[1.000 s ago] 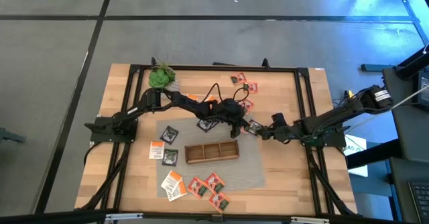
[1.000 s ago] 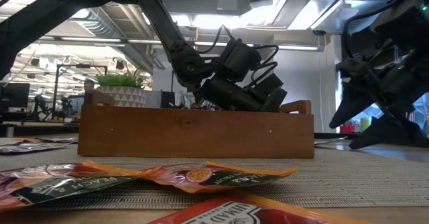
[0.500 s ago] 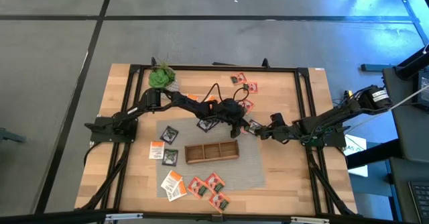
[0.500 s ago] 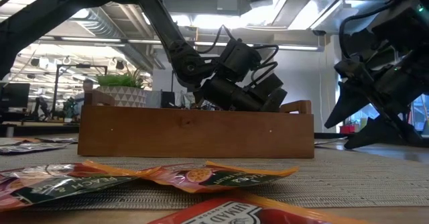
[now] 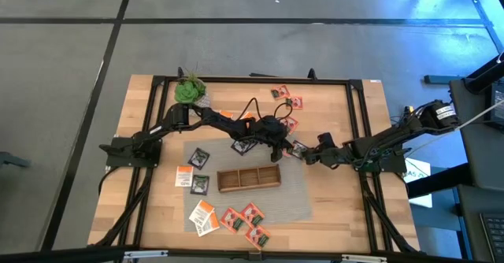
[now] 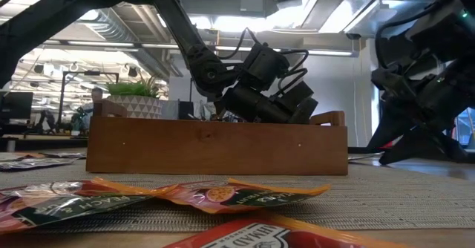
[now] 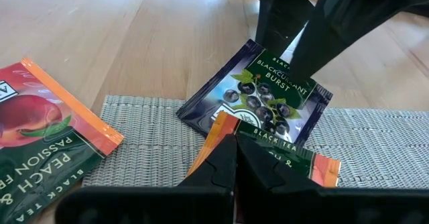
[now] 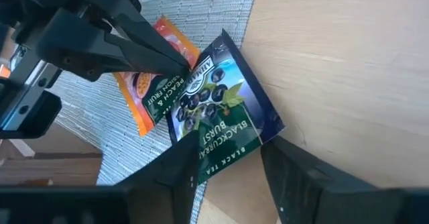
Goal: Pick & Place Tea
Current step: Put the purple tea bag into the right section of the wooden organizer
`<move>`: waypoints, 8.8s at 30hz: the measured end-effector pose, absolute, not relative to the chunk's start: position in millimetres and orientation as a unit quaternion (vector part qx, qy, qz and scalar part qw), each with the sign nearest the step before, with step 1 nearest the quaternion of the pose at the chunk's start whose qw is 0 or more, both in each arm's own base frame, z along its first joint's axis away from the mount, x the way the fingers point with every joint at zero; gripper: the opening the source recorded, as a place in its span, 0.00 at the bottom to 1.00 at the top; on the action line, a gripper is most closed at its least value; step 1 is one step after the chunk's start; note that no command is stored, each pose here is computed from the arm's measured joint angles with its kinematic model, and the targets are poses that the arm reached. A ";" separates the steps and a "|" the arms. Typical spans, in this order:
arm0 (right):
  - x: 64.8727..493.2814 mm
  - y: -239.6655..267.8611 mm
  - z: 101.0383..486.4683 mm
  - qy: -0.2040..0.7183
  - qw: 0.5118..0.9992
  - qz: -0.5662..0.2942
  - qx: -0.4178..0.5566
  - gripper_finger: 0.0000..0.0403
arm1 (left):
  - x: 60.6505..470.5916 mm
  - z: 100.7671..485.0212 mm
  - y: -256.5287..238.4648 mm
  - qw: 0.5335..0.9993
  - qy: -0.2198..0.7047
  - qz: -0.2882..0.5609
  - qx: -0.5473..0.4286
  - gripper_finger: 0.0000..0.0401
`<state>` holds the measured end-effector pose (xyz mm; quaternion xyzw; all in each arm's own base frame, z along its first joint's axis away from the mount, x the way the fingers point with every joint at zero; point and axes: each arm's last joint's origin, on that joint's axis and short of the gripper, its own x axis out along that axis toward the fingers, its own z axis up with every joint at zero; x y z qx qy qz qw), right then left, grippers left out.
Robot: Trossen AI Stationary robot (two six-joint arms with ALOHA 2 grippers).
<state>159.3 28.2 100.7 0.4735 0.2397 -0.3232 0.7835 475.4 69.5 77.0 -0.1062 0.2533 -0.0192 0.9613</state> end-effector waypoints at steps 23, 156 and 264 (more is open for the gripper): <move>160.0 25.3 101.3 0.239 0.795 -0.326 0.452 0.17 | 475.5 77.1 69.5 0.961 0.253 -0.019 -0.106 0.01; 263.2 24.7 270.8 0.178 0.984 0.003 -0.021 0.41 | 316.7 190.1 -20.8 1.000 0.023 0.020 -0.008 0.01; 315.6 55.4 172.6 0.435 0.899 0.049 0.019 0.18 | 312.9 181.2 -15.2 0.993 0.093 0.074 0.007 0.20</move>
